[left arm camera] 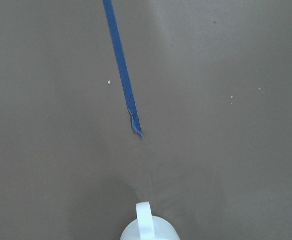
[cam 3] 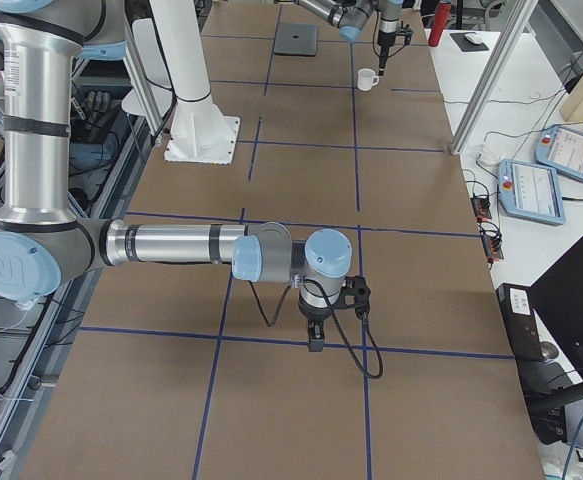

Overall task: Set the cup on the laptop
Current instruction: 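Lower the left gripper over the white cup's rim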

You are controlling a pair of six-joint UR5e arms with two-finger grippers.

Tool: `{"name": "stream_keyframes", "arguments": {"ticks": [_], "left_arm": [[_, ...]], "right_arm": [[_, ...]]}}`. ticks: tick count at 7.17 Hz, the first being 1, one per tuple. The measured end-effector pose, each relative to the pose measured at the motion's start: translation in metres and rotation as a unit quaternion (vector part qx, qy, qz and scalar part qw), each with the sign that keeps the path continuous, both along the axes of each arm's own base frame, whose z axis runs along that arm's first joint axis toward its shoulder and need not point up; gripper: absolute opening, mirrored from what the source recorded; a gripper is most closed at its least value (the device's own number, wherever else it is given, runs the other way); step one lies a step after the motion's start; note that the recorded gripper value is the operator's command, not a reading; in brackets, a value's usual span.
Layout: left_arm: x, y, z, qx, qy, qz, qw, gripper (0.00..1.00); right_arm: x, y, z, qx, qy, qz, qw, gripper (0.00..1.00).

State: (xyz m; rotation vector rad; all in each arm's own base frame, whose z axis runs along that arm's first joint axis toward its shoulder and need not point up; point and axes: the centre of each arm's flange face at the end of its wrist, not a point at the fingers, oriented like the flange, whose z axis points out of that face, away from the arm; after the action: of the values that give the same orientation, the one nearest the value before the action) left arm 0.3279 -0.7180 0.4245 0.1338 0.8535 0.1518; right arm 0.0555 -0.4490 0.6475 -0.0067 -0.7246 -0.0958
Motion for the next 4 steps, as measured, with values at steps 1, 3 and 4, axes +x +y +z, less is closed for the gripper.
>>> {"name": "stream_keyframes", "arguments": {"ticks": [1, 3, 4], "left_arm": [[0.012, 0.002, 0.008, -0.003, -0.006, 0.002, 1.0000, 1.00], [0.020, 0.005, 0.018, -0.009, -0.012, 0.005, 0.9999, 0.86], [0.020, 0.007, 0.022, -0.013, -0.014, 0.004, 0.9998, 0.79]], "right_arm": [[0.000, 0.000, 0.000, 0.000, 0.000, 0.000, 1.0000, 1.00], [0.000, 0.000, 0.000, -0.001, 0.000, 0.000, 1.0000, 1.00], [0.000, 0.001, 0.001, -0.001, 0.000, 0.000, 1.0000, 1.00]]}}
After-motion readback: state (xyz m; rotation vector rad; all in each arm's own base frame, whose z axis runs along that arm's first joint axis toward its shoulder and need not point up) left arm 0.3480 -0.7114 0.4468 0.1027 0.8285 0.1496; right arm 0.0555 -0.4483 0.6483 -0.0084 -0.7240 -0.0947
